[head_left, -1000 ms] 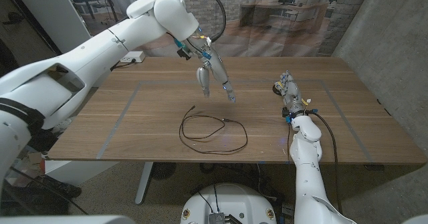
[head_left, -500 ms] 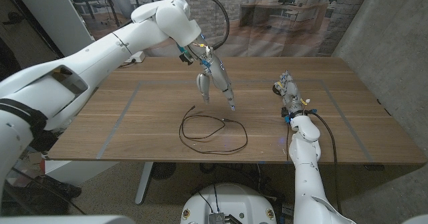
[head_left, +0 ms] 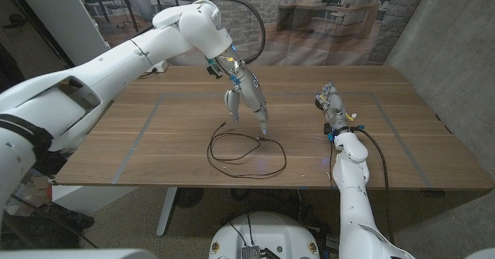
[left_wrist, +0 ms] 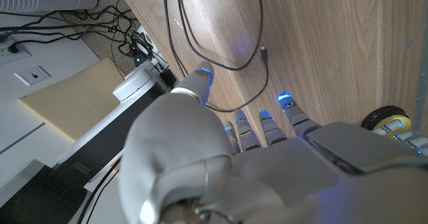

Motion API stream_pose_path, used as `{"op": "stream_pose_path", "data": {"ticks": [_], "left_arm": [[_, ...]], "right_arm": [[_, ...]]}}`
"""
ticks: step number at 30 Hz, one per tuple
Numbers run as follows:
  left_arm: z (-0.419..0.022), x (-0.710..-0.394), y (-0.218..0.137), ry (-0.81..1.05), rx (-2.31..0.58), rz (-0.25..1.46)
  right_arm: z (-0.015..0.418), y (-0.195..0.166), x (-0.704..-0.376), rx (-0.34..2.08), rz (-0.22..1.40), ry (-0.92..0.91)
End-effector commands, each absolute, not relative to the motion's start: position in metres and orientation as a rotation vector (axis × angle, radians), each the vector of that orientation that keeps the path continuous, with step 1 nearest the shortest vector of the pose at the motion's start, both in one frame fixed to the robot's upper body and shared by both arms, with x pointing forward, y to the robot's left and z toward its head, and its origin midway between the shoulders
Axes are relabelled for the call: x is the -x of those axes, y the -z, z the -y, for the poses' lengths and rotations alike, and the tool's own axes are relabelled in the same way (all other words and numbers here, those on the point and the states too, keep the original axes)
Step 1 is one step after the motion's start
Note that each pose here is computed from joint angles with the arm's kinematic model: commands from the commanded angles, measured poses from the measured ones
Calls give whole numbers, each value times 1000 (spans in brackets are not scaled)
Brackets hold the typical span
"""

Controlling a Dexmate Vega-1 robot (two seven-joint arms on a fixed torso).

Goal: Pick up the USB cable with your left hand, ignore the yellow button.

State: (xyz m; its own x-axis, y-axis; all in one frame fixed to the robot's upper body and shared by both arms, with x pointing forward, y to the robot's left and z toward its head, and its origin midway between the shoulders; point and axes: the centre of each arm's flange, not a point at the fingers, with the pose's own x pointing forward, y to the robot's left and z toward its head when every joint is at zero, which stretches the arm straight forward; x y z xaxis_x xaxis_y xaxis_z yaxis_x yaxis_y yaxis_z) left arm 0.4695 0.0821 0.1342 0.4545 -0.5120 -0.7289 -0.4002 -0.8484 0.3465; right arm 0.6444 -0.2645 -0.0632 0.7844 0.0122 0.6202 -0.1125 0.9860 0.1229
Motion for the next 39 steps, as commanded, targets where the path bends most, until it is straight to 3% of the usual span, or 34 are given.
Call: {"op": "stream_pose_path", "data": {"ticks": [1, 39], "left_arm": [[-87, -476, -122, 1256, -2704, 857], [-84, -485, -104, 1263, -2661, 967]], "right_arm": [[264, 63, -646, -154, 662, -68], [260, 44, -642, -132, 736, -92]]}}
